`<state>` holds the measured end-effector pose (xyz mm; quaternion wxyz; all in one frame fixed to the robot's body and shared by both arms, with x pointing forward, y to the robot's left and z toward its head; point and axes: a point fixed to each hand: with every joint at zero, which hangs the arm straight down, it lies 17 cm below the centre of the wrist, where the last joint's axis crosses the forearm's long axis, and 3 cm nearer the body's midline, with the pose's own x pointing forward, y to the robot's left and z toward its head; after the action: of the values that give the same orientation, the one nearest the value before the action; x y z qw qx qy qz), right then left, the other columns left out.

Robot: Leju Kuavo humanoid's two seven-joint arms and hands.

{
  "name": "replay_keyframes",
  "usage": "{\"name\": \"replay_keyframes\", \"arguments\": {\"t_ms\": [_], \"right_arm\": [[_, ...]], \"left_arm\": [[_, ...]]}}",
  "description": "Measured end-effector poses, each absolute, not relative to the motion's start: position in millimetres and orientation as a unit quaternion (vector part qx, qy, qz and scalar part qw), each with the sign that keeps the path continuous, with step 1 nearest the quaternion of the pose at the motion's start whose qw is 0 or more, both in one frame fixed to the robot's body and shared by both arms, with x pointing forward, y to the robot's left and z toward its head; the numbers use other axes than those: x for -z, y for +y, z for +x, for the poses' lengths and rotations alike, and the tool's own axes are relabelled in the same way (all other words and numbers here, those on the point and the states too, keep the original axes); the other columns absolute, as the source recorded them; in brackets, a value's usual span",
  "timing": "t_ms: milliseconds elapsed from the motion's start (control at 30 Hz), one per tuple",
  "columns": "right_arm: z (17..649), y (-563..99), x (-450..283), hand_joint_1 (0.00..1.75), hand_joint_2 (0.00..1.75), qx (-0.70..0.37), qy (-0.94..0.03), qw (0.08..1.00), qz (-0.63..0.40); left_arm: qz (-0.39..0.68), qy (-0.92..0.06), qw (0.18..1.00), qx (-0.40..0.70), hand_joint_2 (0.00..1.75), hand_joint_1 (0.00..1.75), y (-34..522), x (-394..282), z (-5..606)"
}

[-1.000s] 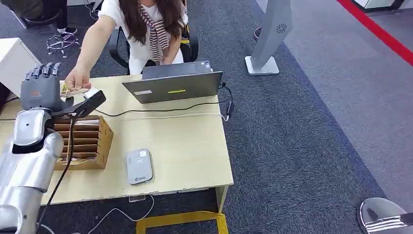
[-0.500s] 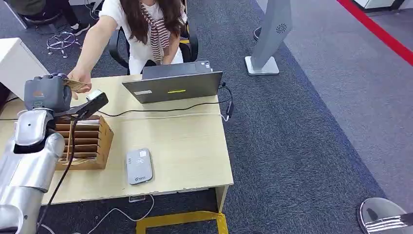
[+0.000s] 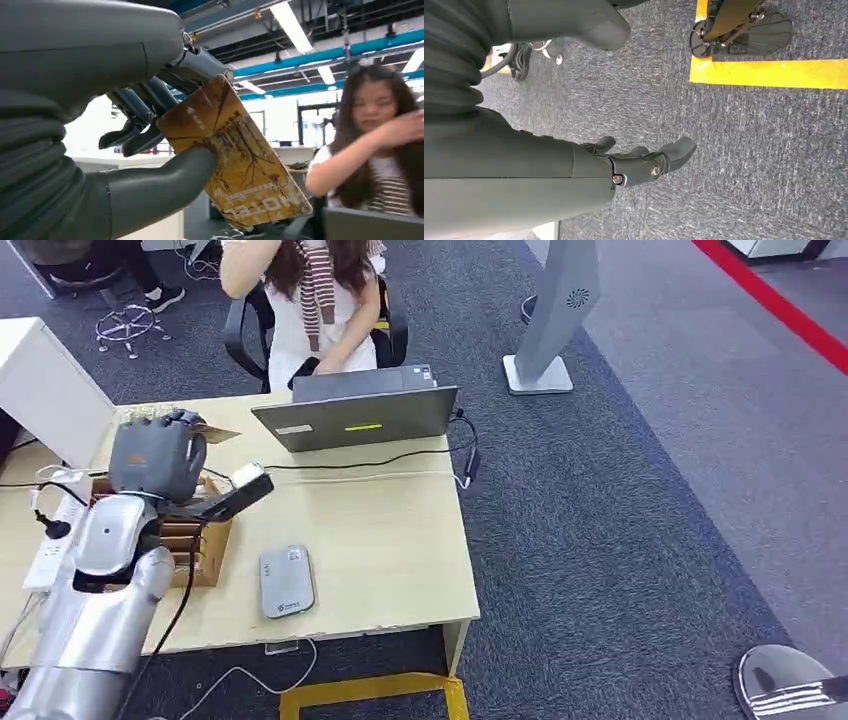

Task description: Pass the card to the sensor for recognition and then transmit it.

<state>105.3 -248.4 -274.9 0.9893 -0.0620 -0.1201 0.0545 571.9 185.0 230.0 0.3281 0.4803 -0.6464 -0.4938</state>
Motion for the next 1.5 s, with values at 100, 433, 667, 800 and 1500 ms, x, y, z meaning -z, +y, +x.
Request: {"name": "replay_keyframes", "arguments": {"t_ms": [100,433,667,800,1500], "right_arm": [[103.2,-249.2,275.3,0.0,1.75,-0.053,-0.12,0.989,-0.063],[98.9,-251.0,276.1,0.0,1.75,-0.042,-0.115,0.99,-0.065],[97.3,-252.4,276.5,0.0,1.75,-0.04,-0.113,0.99,-0.067],[96.4,-253.1,276.7,0.0,1.75,-0.036,-0.112,0.991,-0.067],[92.3,-253.3,277.3,0.0,1.75,-0.032,-0.11,0.991,-0.066]], "left_arm": [[0.464,-0.655,0.317,0.505,1.75,1.75,160.7,-224.3,557.1],[0.416,-0.611,0.338,0.582,1.75,1.75,120.5,-182.7,539.1],[0.386,-0.571,0.362,0.628,1.75,1.75,111.0,-149.1,534.5],[0.37,-0.547,0.369,0.654,1.75,1.75,110.8,-128.2,529.6],[0.34,-0.501,0.39,0.694,1.75,1.75,118.5,-64.0,501.0]]}}
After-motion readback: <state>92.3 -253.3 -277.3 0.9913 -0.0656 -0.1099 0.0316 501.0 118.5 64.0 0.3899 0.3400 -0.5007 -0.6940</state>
